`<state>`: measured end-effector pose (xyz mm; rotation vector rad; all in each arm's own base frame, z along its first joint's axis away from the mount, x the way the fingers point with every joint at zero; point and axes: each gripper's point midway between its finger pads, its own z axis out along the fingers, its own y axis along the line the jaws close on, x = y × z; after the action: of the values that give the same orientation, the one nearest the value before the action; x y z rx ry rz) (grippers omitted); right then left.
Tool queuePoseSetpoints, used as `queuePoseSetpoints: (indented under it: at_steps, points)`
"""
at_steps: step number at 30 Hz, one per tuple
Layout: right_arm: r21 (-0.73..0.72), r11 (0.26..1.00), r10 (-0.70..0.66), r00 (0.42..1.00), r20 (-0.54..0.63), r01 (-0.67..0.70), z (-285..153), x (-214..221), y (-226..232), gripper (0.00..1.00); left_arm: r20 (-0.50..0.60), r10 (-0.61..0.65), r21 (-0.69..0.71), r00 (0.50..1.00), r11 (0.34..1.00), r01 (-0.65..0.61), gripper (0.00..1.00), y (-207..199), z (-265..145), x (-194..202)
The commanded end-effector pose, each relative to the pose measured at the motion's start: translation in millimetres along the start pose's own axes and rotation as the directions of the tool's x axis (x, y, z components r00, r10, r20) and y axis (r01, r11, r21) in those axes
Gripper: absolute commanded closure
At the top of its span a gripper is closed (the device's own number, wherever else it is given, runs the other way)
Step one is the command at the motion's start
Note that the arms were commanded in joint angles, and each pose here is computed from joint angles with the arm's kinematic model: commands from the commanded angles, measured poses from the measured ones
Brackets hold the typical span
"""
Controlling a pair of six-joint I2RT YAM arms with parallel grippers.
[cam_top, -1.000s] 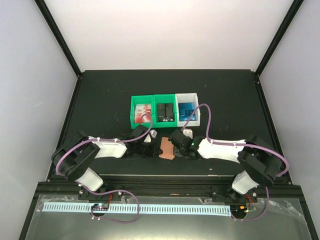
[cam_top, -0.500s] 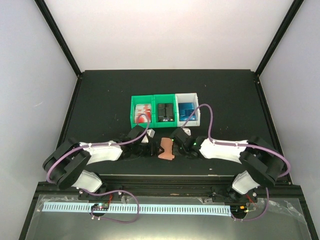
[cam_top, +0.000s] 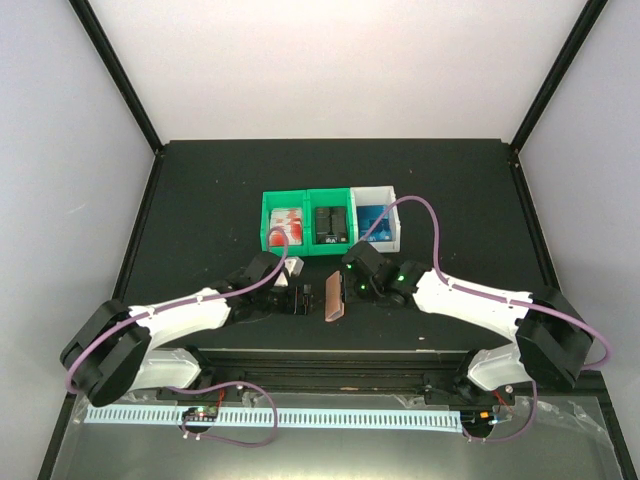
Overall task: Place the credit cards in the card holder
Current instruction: Open the card holder at the center of the board.
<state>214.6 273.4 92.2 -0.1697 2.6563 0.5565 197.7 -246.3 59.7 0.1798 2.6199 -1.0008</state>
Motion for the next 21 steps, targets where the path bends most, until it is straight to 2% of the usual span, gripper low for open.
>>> queuePoseSetpoints:
  at_steps: [1,21]
  points:
    - [-0.015,0.999,-0.041,0.999,-0.009,0.041,-5,-6,8,0.99,-0.016,0.034,0.04,0.999,0.999,-0.033,0.15,-14,1,-7]
    - [0.03,0.999,-0.04,0.999,-0.011,0.041,5,-10,5,0.99,0.066,-0.015,0.03,0.998,0.999,0.013,0.15,-19,-18,-19]
